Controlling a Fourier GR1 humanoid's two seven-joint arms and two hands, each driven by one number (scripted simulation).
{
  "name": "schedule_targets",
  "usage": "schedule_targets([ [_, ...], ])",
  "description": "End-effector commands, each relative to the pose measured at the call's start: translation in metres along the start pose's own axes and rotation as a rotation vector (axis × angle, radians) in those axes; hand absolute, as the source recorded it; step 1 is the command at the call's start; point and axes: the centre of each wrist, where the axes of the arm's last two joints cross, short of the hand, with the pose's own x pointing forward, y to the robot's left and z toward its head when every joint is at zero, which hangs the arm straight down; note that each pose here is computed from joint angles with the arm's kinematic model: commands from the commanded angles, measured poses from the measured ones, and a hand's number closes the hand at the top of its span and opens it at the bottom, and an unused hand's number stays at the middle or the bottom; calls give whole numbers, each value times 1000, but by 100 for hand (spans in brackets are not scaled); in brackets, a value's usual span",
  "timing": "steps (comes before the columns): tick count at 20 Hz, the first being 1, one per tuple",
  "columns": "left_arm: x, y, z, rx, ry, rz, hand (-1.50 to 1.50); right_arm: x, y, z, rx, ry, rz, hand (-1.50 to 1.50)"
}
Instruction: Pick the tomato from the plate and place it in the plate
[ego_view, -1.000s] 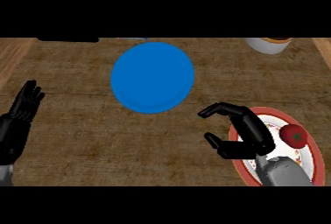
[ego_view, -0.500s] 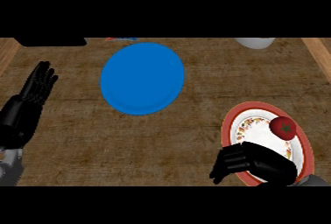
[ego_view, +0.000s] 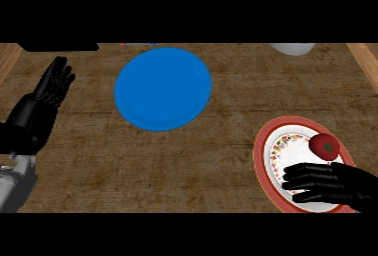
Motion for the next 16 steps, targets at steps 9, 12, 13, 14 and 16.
schedule_targets([
  [9,3,3,-3,19,15,-14,0,70,-100,2,381,346,578,-150],
  [12,8,18,-4,-13,7,-16,0,81,-89,-14,484,453,653,-150],
  [13,0,-10,10,-23,-4,-1,0,79,-90,-12,517,495,675,-150],
  [14,12,8,-13,3,-7,-4,0,78,-78,-13,535,509,671,-150],
  [16,5,0,1,-5,1,6,0,81,-89,-11,573,578,690,-150],
])
